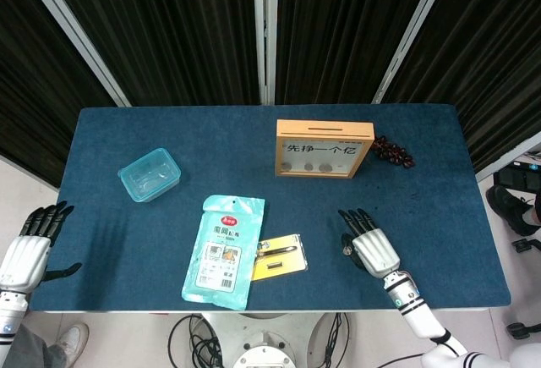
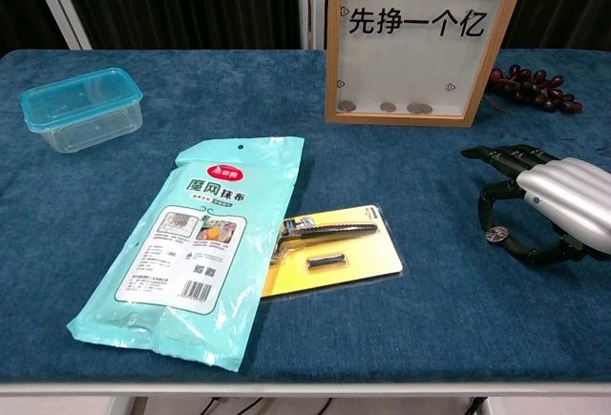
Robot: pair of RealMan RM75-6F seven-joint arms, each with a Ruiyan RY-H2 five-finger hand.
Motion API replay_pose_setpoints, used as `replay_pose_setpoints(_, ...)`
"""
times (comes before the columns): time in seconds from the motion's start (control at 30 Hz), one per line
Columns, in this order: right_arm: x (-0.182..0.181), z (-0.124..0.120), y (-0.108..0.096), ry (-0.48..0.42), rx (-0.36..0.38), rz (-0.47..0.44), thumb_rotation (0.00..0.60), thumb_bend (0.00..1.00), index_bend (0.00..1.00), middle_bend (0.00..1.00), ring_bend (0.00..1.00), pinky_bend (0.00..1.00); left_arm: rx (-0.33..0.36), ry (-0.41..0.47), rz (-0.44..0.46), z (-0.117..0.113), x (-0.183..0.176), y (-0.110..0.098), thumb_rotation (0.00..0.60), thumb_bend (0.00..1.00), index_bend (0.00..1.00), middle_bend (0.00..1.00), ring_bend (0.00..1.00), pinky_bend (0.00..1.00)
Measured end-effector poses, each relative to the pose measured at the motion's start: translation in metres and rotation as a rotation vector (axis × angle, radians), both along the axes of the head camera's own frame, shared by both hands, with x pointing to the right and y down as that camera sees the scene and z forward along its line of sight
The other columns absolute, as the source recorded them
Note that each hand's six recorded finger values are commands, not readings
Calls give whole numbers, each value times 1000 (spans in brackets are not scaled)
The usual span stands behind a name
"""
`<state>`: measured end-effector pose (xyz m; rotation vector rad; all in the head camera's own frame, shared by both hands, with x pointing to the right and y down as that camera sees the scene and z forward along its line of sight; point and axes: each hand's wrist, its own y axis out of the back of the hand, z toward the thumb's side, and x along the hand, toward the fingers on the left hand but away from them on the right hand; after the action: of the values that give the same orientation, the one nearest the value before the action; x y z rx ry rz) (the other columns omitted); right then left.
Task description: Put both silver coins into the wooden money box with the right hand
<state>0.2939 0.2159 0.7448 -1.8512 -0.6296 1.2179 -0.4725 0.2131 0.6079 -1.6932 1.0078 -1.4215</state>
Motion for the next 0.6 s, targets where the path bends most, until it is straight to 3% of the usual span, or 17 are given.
replay_pose_setpoints(0.4,1,-4,0,-15,7,-10,600,365,306,6,0,0,5,0,6,-2,2,0,600,48,0,0,0,0)
replay_pose_setpoints(0.6,1,-5,1,-30,-1,-18,600,372,312,5,0,0,4,-1,7,-2,3,0,600,47,0,0,0,0)
